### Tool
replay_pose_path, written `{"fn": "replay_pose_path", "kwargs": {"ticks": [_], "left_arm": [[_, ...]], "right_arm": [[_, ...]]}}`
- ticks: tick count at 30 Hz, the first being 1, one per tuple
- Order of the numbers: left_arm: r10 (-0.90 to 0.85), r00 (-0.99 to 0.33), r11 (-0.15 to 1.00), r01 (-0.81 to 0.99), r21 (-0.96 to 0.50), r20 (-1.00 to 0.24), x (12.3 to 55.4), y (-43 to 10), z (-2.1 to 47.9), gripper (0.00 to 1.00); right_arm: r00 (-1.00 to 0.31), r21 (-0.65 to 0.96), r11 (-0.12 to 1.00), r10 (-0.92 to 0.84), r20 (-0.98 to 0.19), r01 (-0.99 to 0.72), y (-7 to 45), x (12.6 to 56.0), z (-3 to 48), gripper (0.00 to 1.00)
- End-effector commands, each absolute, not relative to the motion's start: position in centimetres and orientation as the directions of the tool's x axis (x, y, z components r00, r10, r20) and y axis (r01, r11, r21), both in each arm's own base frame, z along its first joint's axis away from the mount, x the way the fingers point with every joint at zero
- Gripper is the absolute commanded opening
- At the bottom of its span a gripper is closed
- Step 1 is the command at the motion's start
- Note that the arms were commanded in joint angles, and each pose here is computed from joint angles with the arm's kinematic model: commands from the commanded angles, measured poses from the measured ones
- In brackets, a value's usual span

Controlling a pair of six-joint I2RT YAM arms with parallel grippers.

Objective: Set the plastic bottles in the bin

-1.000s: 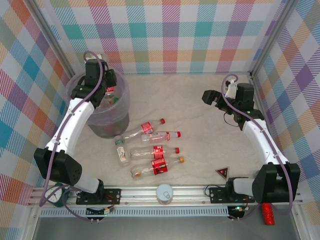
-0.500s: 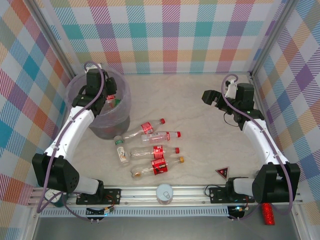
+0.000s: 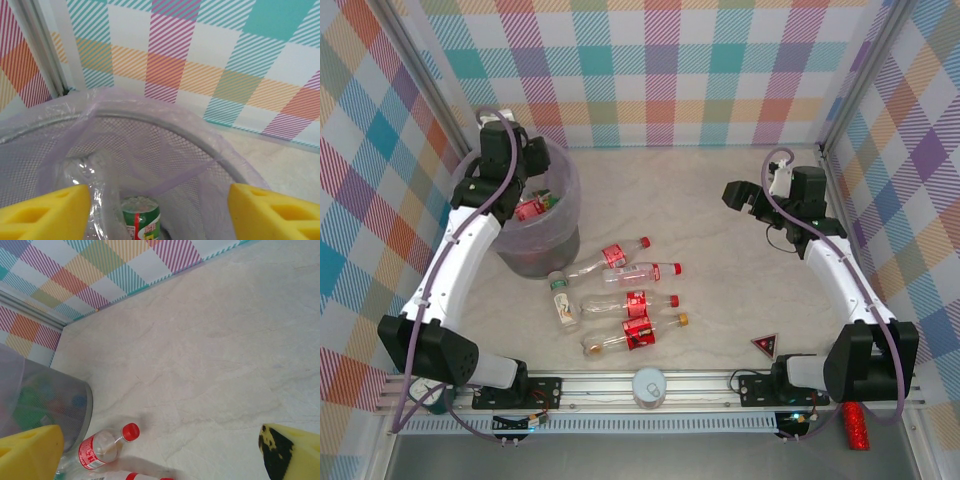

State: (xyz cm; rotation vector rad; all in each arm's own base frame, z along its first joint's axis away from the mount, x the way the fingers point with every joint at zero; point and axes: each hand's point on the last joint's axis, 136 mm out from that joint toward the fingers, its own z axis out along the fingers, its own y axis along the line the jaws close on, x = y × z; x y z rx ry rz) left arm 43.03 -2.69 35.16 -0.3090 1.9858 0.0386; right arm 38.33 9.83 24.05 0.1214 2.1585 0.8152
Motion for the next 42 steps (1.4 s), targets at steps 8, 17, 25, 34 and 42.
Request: {"fn": "replay_pose_path", "kwargs": {"ticks": [8, 17, 25, 34, 42], "left_arm": [[-0.082, -0.447, 0.986, -0.169, -0.006, -0.891, 40.0, -4.0, 35.7, 0.67], [0.238, -0.451, 0.968, 0.178, 0.174, -0.86, 35.0, -14.4, 38.6, 0.69], [0.381, -0.541, 0.809, 0.587, -0.013, -0.75, 31.2, -25.5, 34.2, 0.69], [0.538, -0.61, 0.778, 0.624, 0.064, -0.582, 30.3, -29.3, 26.0, 0.69], [0.599, -0.619, 0.769, 0.621, 0.149, -0.508, 32.0, -31.6, 22.3, 0.68]], "right_arm": [[-0.645, 0.545, 0.807, 0.295, -0.705, -0.227, 9.7, 37.5, 27.0, 1.0], [-0.758, 0.53, 0.816, 0.189, -0.624, -0.233, 10.2, 32.6, 24.2, 1.0], [-0.838, 0.48, 0.868, 0.163, -0.52, -0.129, 8.6, 28.2, 20.2, 0.98], [-0.841, 0.551, 0.827, 0.216, -0.495, -0.112, 8.8, 28.6, 18.8, 0.96], [-0.813, 0.595, 0.801, 0.303, -0.496, -0.065, 8.3, 29.3, 17.3, 0.95]]}}
